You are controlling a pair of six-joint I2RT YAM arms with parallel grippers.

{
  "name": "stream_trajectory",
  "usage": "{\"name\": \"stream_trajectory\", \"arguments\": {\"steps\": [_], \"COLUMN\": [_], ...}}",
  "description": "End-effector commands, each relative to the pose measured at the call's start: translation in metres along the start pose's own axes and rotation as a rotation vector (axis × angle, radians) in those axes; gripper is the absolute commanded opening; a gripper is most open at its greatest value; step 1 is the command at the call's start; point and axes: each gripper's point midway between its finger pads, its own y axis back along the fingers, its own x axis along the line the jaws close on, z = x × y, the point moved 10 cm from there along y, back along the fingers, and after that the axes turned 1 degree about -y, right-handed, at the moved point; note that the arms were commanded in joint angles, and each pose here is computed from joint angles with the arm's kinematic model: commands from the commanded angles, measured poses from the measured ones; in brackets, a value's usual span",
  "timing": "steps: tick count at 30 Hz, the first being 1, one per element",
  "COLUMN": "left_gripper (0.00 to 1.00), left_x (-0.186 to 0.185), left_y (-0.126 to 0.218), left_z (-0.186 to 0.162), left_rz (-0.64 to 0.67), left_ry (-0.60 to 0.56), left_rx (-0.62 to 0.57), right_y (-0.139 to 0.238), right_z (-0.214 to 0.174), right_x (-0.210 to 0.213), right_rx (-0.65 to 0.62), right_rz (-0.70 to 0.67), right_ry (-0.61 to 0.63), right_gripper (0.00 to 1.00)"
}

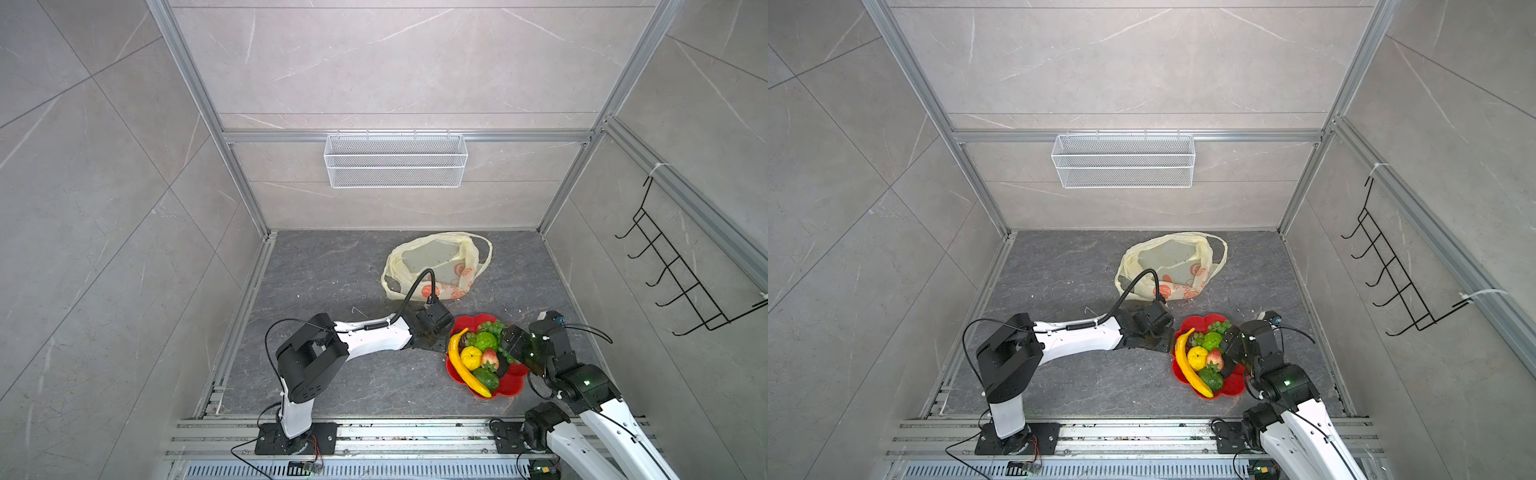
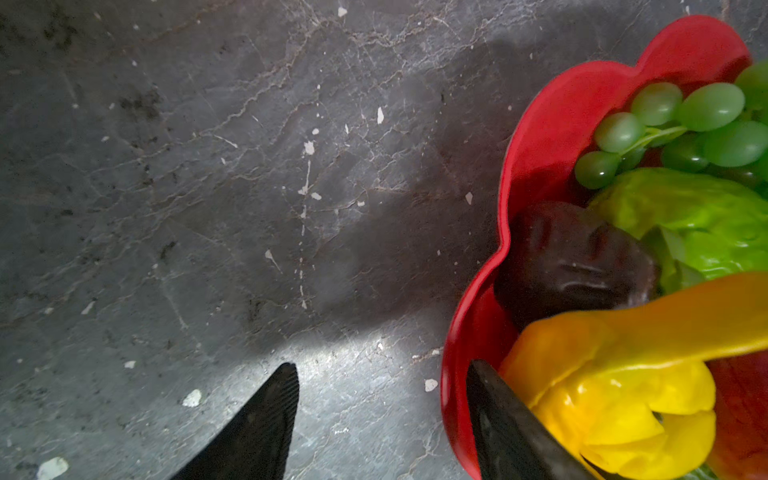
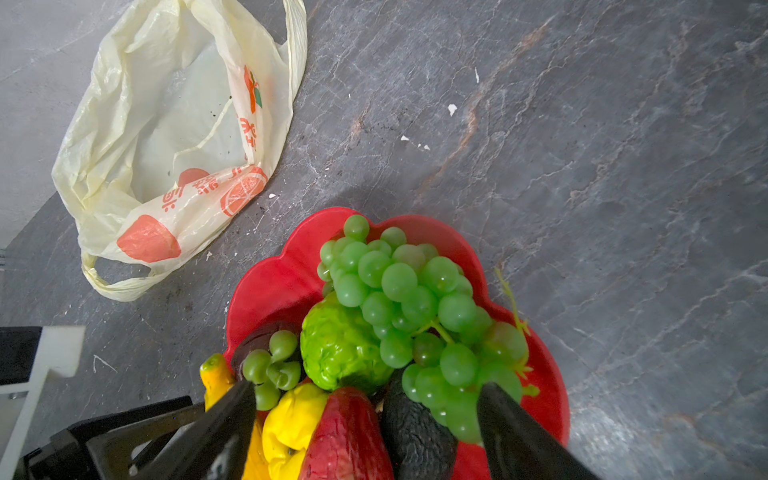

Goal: Take the fake fruits out of the plastic bag

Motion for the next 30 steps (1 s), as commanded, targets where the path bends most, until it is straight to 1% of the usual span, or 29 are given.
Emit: {"name": "stream_trajectory", "arguments": {"steps": [1, 7, 14, 19, 24, 30], "left_gripper": [0.66, 0.66, 0.66, 0.66, 0.66, 0.66], "left_x": [-0.006, -0.001, 0.011, 0.022, 0.039, 0.077], "left_y": [-0.001, -0.006, 0.0, 0.005, 0.014, 0.029], "left_z": [0.005, 0.005, 0.002, -0.002, -0.005, -0.011], "left_rz": [0.02, 0.091, 0.183, 0.232, 0.319, 0.389], "left_ry": [-0.001, -0.03, -0.057, -0.047, -0.051, -0.023], "left_rx": [-0.01, -0.011, -0.034, -0.055, -0.071, -0.089], "right_y": [-0.006, -0.007, -0.007, -0.007, -0.008, -0.01], "right_z": [-0.005, -0.006, -0.005, -0.005, -0.004, -0.003], "right_x": [-0.003, -0.004, -0.004, -0.003, -0.003, -0.001], "right_rx": [0.018, 0.021, 0.018, 0.02, 0.02, 0.023], "right_rz": [-0.015, -0.023, -0.026, -0.028, -0.033, -0.036], "right_ry": [0.01, 0.016, 0.017, 0.019, 0.021, 0.027], "right_gripper": [0.86, 0.86, 0.86, 0.86, 0.86, 0.86]}}
